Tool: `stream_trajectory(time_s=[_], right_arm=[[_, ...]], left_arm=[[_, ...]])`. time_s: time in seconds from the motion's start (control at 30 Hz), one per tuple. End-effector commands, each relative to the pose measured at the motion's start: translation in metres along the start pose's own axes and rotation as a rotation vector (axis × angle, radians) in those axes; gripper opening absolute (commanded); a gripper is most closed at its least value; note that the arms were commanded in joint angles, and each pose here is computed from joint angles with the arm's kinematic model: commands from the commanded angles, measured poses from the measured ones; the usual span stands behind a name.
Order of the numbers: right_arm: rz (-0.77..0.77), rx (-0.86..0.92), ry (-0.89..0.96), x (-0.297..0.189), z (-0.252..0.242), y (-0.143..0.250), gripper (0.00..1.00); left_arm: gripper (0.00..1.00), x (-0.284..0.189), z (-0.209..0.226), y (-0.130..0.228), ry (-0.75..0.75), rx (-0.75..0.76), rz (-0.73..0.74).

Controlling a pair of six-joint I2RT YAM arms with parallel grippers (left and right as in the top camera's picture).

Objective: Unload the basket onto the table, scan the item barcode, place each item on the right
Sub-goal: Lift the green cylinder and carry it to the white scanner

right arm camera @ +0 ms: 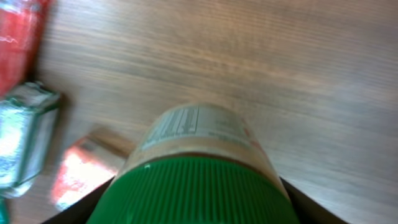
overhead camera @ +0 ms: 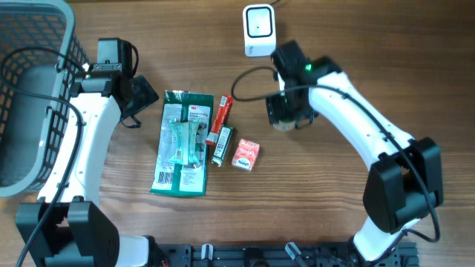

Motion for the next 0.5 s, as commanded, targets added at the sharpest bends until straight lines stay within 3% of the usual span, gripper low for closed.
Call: stream_trajectory(time_s=[0.0, 0.2, 0.47], right_arm=[[-0.180, -0.093, -0.101, -0.086, 0.021, -0.033, 0.38], [-0.425, -0.155, -0.178, -0.187, 0.030, -0.046, 0.27], [-0.547, -0.177, -0.195, -0.175, 0.040, -0.085, 0.16]], left_arm=[[1.00, 0.005, 0.003, 0.002, -0.027, -0.020, 0.009], [1.00, 0.005, 0.003, 0.002, -0.027, -0.020, 0.008], [1.00, 0.005, 0.003, 0.002, -0.027, -0.020, 0.008]])
Point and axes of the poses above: each gripper's point midway between its finger pads, its own x axis out along the fingers, its own z axis along the line the jaws close on, y = z × x, the point moved 8 cm from there along -x, back along the fingers, and after that the axes turned 9 degrees about x, right-handed, at the moved point
